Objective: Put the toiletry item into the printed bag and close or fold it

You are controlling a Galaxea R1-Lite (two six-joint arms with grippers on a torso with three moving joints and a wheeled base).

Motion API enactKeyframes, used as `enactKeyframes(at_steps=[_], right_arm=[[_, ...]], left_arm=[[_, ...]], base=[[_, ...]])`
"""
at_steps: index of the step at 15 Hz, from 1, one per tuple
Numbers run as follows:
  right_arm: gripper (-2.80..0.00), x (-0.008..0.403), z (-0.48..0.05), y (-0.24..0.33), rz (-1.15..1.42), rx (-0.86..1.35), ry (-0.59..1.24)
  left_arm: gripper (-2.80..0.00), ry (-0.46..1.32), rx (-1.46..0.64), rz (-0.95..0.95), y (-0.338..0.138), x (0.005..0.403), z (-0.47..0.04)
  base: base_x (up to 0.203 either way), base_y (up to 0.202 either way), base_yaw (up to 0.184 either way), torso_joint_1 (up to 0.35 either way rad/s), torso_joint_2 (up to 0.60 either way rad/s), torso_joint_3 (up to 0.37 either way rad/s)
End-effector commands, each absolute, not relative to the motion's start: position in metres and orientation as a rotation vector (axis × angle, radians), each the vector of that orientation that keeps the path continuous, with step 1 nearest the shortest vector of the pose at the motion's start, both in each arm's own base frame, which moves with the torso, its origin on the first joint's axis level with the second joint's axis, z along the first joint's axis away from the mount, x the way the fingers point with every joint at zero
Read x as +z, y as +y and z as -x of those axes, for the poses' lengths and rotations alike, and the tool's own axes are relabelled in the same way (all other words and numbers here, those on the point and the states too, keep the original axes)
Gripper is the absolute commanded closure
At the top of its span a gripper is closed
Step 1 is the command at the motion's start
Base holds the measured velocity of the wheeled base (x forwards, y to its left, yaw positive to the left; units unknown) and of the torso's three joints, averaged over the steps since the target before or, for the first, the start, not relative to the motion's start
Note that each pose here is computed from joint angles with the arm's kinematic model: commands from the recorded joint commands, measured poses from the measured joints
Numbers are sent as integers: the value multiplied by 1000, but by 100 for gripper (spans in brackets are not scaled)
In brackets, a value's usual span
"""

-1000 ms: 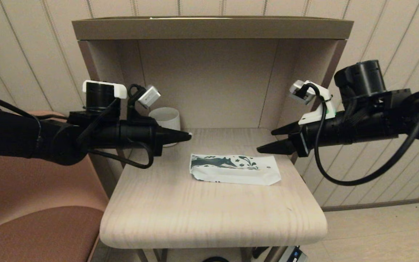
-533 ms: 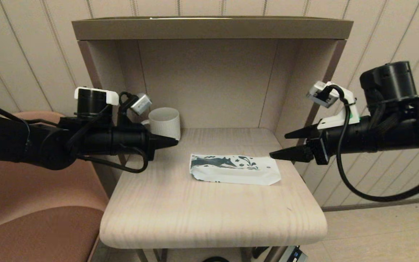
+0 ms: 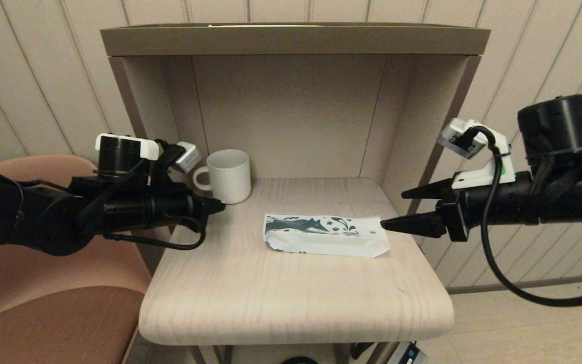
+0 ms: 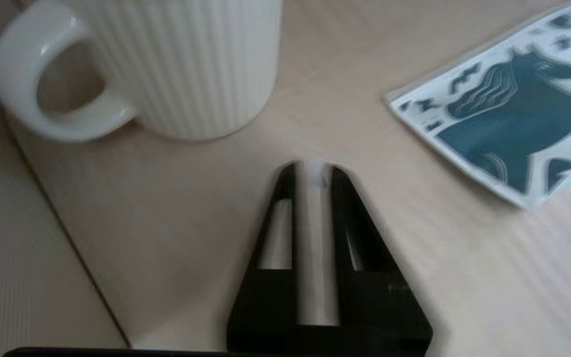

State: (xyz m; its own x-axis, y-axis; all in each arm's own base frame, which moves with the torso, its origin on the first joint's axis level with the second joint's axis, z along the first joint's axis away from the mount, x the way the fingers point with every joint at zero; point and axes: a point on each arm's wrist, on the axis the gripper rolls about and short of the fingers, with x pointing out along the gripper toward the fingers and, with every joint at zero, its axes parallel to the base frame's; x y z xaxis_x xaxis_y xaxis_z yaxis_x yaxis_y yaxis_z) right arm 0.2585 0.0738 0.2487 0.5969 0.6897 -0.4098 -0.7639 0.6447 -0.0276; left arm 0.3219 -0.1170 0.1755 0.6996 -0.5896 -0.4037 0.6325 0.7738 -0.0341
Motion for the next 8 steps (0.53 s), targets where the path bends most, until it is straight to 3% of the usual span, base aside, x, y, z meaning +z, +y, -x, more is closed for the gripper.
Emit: enactKeyframes(at_steps=[1, 4, 5, 6, 8], right_arm=[[-280, 251, -254, 73, 211, 855, 375], [-280, 253, -248, 72, 214, 854, 365], [-280, 255, -246, 72, 213, 855, 360], [-280, 256, -244, 72, 205, 856, 357], [-280, 259, -238, 72, 202, 856, 349]], left_arm=[[-280, 422, -681, -107, -117, 172, -321], [-280, 425, -675, -107, -115, 172, -318], [-246, 428, -668, -108, -115, 172, -317], [0, 420, -659, -109, -113, 175, -313], [0, 397, -653, -105, -109, 185, -302]], base=[[0, 0, 0, 0, 0, 0], [0, 0, 0, 0, 0, 0], [0, 0, 0, 0, 0, 0], [0, 0, 0, 0, 0, 0], [0, 0, 0, 0, 0, 0]])
